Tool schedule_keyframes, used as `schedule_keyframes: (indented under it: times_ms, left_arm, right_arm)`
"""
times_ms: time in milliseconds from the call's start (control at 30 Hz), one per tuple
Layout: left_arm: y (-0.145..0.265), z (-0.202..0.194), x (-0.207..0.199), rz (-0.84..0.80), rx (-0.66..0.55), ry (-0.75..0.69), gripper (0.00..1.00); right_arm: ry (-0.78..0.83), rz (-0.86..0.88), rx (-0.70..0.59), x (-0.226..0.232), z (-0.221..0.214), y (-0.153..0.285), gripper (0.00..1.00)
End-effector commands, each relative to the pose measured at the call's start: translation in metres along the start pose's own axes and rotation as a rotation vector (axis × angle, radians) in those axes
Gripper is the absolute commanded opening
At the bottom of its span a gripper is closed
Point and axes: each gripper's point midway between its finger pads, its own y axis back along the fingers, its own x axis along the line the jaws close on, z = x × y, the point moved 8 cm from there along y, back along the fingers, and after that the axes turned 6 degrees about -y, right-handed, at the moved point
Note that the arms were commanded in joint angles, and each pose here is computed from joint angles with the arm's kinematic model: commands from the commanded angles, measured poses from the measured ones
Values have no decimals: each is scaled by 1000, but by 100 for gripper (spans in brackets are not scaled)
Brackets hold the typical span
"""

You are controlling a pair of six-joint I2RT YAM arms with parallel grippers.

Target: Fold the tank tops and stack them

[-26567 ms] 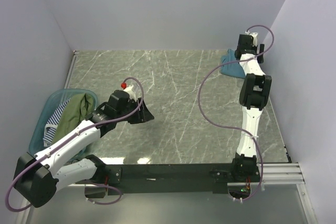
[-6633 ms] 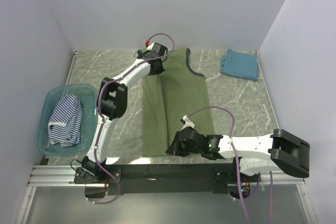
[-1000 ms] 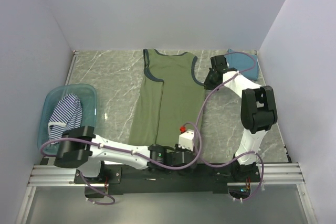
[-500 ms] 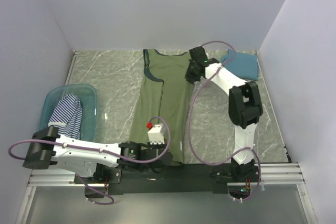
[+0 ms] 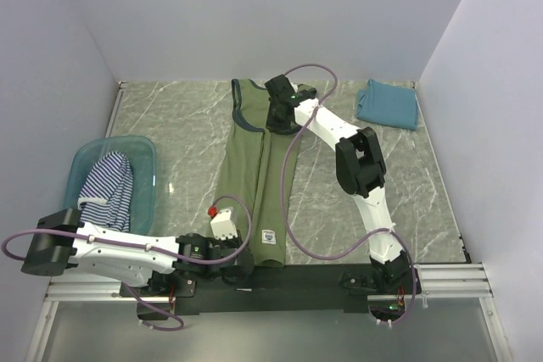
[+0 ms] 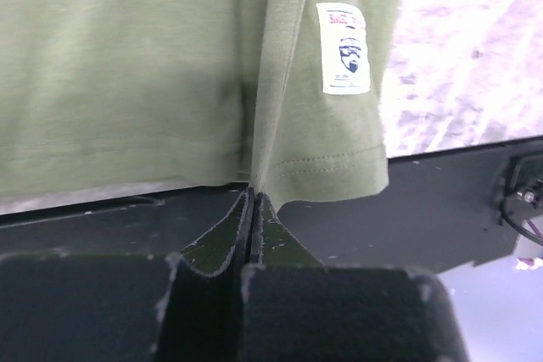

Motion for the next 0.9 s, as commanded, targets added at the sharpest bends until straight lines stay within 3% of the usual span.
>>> schedule_keyframes:
  times_ms: [0, 200, 267, 367, 400, 467, 600, 733, 767, 867]
  left_arm:
    - [1, -1, 7, 17, 17, 31, 1]
    - [-4, -5, 11, 47, 21, 15, 1]
    - [-4, -5, 11, 52, 18, 10, 1]
    - [0, 1, 8, 43, -6, 17, 12]
    - [0, 4, 8, 42, -15, 21, 23]
    - [3, 9, 8, 34, -26, 28, 35]
    - [13, 23, 6, 23, -71, 53, 48]
    - [23, 41, 16, 56, -128, 88, 54]
    - [23, 45, 23, 86, -136, 96, 54]
    - [25, 62, 35, 123, -164, 144, 68]
  right_arm:
    - [-9, 5, -65, 10, 14, 4, 0]
    - [2, 22, -60, 15, 10, -4, 0]
    - [14, 39, -55, 18, 7, -4, 12]
    - [37, 74, -80, 25, 8, 3, 36]
    - [42, 91, -95, 28, 11, 10, 42]
    - [52, 117, -107, 31, 13, 19, 53]
    - [54, 155, -145, 32, 20, 52, 57]
    - [11, 145, -140, 13, 3, 84, 57]
    - [-1, 172, -168, 11, 3, 110, 57]
    - [-12, 156, -113, -17, -45, 113, 55]
